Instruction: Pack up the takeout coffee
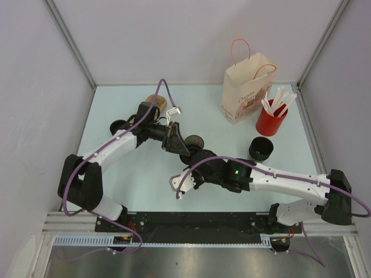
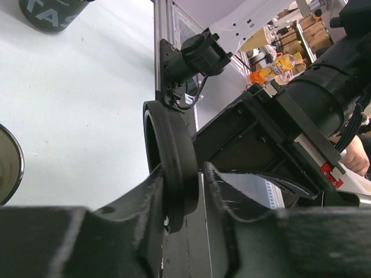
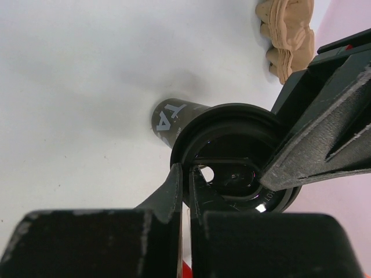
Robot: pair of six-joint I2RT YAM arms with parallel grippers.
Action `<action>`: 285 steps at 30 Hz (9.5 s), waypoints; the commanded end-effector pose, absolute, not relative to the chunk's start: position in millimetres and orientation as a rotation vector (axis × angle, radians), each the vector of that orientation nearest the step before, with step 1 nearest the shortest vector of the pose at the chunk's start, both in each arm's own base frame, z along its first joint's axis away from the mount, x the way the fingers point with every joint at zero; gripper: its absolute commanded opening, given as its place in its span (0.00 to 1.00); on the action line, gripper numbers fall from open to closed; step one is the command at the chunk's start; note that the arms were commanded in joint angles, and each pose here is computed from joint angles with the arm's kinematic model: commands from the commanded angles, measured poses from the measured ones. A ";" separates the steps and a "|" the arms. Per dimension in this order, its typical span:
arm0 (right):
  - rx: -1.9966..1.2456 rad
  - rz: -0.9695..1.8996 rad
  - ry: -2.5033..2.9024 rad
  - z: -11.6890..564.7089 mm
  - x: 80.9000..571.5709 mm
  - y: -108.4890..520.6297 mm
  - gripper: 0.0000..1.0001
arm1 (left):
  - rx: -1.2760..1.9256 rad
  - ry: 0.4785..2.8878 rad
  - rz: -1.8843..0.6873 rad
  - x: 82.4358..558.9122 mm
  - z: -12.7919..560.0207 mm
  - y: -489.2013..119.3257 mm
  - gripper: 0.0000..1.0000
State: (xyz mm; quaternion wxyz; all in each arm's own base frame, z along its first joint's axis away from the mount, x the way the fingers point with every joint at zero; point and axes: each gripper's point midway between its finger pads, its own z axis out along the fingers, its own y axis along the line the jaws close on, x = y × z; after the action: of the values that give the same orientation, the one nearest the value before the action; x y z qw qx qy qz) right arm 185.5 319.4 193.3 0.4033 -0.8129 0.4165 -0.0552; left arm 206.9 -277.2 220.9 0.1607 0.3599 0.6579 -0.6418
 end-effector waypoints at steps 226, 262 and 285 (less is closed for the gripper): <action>-1.350 0.682 1.892 251.5 296.0 232.7 1.00 | 0.883 1.975 -0.946 367.3 194.1 -218.5 0.99; -1.372 0.666 1.906 220.2 288.4 219.6 1.00 | 1.030 2.171 -1.246 337.5 122.2 -288.5 0.99; -1.349 0.729 1.939 209.9 290.3 226.4 0.92 | 1.049 2.246 -1.218 336.4 97.4 -282.3 0.65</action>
State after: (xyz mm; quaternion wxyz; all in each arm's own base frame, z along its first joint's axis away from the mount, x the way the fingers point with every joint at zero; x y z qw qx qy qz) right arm 287.4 220.5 206.5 0.3175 -0.5196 0.7483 0.2632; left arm 329.7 -284.8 100.7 0.1798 0.3557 0.7968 -0.4541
